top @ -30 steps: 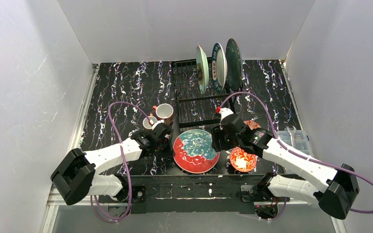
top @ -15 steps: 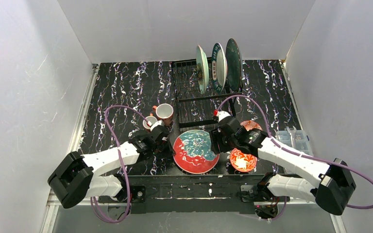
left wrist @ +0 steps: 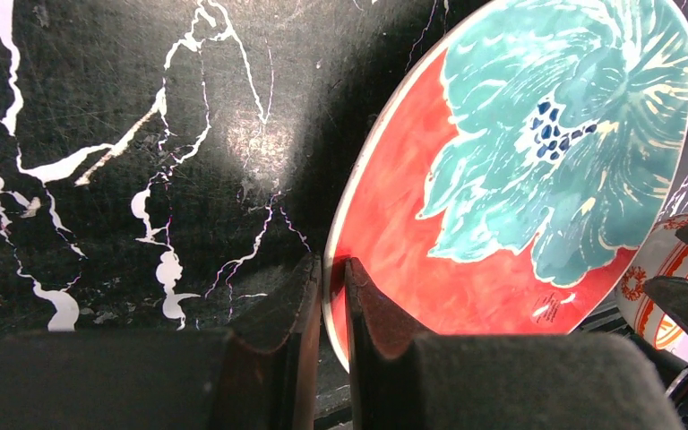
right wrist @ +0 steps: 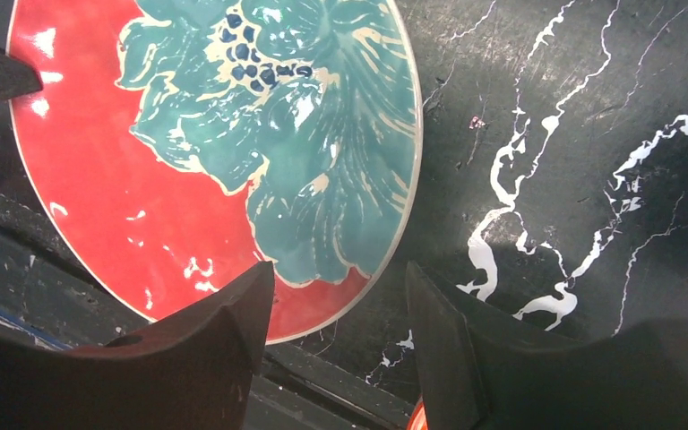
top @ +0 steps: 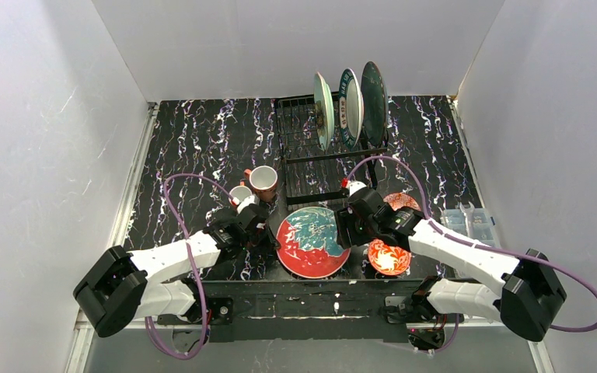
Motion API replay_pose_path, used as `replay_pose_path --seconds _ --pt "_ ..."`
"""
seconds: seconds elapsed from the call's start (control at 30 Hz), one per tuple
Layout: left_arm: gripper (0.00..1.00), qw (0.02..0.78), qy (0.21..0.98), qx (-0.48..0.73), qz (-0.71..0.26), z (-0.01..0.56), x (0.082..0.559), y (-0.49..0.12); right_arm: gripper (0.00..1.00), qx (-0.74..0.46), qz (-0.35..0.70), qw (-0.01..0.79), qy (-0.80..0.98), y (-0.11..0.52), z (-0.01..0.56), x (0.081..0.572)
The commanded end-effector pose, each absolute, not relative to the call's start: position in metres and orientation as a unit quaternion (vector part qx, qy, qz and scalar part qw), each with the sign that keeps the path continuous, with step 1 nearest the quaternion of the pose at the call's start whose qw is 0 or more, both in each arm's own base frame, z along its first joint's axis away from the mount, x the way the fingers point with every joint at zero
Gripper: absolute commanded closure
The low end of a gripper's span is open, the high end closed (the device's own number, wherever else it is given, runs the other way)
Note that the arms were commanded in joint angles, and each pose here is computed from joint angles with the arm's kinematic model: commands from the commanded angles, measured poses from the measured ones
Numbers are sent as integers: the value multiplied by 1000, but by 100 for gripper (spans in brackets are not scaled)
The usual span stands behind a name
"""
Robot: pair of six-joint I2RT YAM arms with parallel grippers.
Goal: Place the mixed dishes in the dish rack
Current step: Pick up the plate from the corner of the board.
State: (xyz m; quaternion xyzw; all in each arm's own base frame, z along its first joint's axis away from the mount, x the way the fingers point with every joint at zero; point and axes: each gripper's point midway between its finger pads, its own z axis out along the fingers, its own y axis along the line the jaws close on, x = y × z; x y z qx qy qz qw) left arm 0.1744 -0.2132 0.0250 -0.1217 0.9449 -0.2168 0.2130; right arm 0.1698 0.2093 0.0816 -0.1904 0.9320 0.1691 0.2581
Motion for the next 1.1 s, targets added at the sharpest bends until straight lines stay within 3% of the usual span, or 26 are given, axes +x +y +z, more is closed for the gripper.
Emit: replay_pose_path --seconds 0.0,0.3,0.67,1.07 --pt "100 154 979 -115 -66 -28 132 -146 35 -179 181 258 932 213 77 174" --pt "100 143 979 -129 -62 -38 124 -137 31 -168 195 253 933 215 75 179" --pt "100 128 980 -138 -65 -48 120 -135 31 -148 314 235 908 240 87 177" --pt "100 123 980 -137 -71 -51 120 -137 40 -112 379 218 892 255 84 171"
